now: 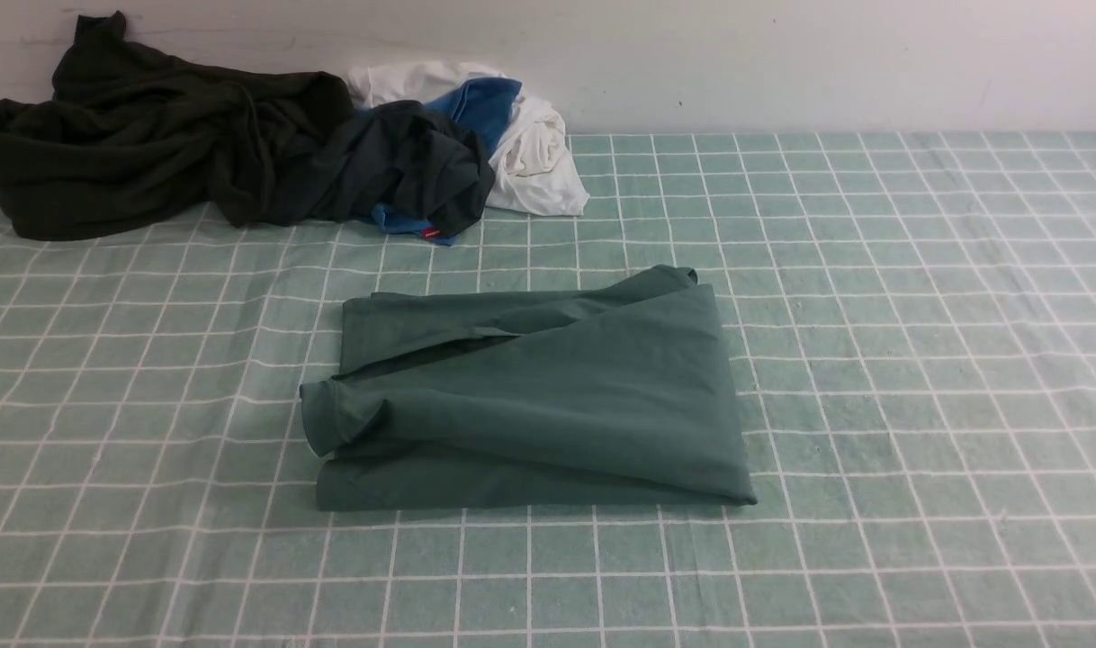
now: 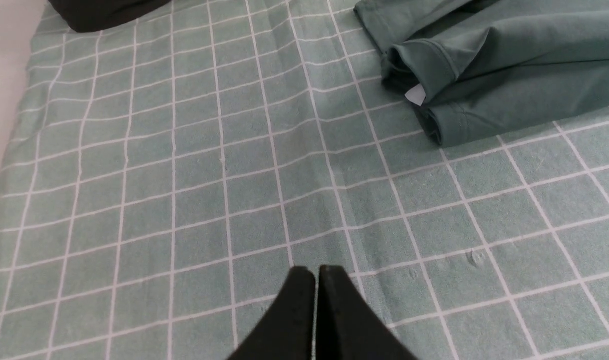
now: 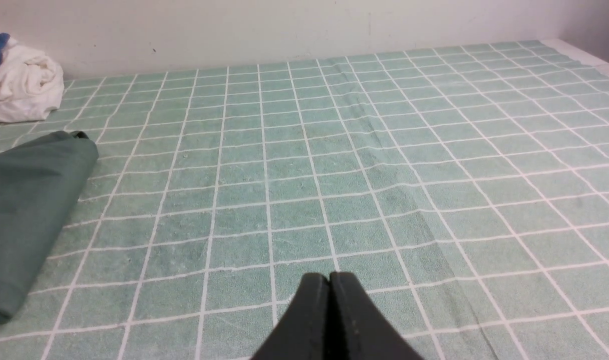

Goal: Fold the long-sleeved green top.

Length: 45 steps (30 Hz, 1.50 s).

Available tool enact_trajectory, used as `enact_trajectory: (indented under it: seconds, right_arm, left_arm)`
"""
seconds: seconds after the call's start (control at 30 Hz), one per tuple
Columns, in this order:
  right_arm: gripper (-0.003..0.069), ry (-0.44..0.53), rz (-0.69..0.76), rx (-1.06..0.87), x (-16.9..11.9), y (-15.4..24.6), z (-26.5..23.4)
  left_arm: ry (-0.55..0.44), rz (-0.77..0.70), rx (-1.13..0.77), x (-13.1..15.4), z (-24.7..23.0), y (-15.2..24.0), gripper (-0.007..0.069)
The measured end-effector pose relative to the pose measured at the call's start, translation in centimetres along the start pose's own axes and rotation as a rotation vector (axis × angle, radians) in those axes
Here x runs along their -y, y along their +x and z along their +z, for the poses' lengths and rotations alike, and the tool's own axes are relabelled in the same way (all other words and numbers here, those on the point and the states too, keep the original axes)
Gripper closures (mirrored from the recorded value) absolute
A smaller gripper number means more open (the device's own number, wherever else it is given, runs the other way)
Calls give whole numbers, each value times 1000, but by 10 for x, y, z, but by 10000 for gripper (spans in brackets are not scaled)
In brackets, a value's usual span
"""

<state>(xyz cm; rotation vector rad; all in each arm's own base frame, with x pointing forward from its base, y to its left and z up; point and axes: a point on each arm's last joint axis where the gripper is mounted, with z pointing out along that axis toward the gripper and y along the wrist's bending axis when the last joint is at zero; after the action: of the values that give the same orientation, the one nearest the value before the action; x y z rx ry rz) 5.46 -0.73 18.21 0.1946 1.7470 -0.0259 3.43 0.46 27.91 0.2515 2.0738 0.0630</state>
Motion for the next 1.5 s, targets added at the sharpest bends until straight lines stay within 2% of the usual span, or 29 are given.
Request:
enact_trajectory:
  seconds: [0.1, 0.23, 0.27, 0.3, 0.37, 0.43, 0.6, 0.93, 1.5]
  right_arm:
    - [673, 0, 0, 0, 0, 0, 0]
    - [673, 0, 0, 0, 0, 0, 0]
    - [673, 0, 0, 0, 0, 0, 0]
    - [673, 0, 1, 0, 0, 0, 0]
    - [673, 0, 7, 0, 0, 0, 0]
    - [673, 0, 9, 0, 0, 0, 0]
    - [673, 0, 10, -1, 0, 0, 0]
    - [673, 0, 10, -1, 0, 0, 0]
    - [673, 0, 10, -1, 0, 0, 0]
  left_arm:
    - [7, -1, 86, 2, 5, -1, 629]
    - [-45, -16, 359, 5, 18, 3, 629]
    - [-30, -20, 385, 6, 22, 7, 629]
    - [-79, -46, 418, 7, 27, 14, 629]
    - [-105, -100, 449, 8, 33, 23, 629]
    - [-129, -174, 435, 10, 46, 43, 629]
    - [-129, -206, 344, 14, 66, 71, 629]
    - [-91, -205, 256, 16, 68, 78, 629]
    - [-107, -215, 247, 16, 68, 78, 629]
